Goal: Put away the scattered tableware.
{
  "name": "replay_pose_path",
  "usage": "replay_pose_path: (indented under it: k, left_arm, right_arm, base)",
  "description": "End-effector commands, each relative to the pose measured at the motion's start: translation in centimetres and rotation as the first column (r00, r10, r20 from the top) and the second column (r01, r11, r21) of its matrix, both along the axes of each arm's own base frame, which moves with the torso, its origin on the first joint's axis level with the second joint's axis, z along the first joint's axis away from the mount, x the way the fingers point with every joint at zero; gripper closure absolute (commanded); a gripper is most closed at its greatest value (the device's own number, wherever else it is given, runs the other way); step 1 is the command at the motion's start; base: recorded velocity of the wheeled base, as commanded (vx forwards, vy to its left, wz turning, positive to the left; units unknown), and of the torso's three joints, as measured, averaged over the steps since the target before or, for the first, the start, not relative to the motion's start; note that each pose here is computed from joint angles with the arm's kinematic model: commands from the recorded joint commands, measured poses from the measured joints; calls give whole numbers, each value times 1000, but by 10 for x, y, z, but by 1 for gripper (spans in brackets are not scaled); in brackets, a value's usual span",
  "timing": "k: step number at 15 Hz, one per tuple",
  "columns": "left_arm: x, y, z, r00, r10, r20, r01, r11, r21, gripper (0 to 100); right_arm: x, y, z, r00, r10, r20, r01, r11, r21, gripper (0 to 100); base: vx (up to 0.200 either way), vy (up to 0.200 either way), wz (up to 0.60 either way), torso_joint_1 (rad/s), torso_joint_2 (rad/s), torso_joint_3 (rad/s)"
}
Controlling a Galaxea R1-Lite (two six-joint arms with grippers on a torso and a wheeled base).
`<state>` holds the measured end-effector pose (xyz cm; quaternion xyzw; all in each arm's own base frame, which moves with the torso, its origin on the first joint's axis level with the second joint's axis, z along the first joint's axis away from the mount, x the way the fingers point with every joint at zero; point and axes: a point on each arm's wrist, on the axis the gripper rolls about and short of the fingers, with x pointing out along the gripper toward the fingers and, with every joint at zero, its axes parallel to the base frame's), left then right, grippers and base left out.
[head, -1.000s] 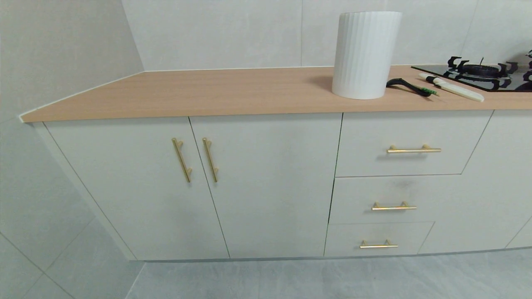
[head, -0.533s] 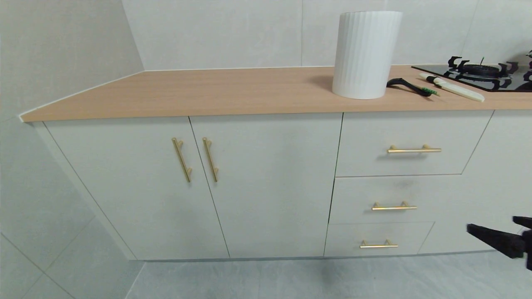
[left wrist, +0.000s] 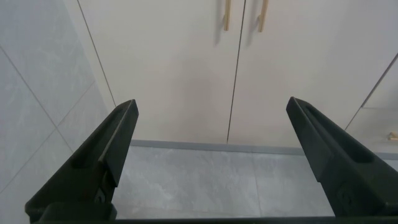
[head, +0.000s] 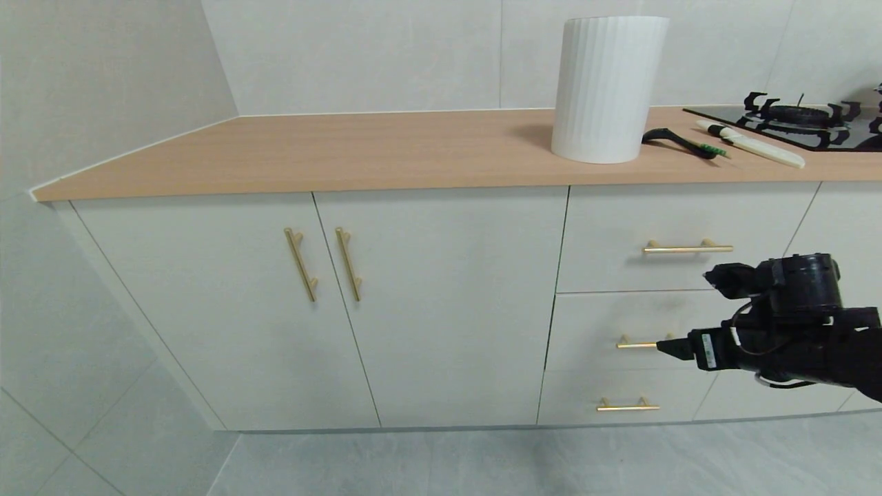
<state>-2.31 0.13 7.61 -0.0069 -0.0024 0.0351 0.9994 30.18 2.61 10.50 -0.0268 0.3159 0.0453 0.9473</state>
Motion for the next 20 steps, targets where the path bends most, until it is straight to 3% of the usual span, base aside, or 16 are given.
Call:
replay_pose_path:
  k: [1,9,20]
  left_arm:
    - [0,0,0,1000,2,-1,-2,1000,0,0]
    - [0,0,0,1000,2,-1,-2,1000,0,0]
    - [0,0,0,1000,2,-1,-2,1000,-2,0]
  right_arm:
    - [35,-11,-50,998,-50,-27,49,999,-18,0]
    - [77,-36,-79,989,-135,60,138,989,-49,0]
    - [103,-32,-118,972,-205,116,219,968,-121,0]
  base:
    - [0,0,0,0,0,0]
    - [0,0,0,0,0,0]
    - [0,0,0,0,0,0]
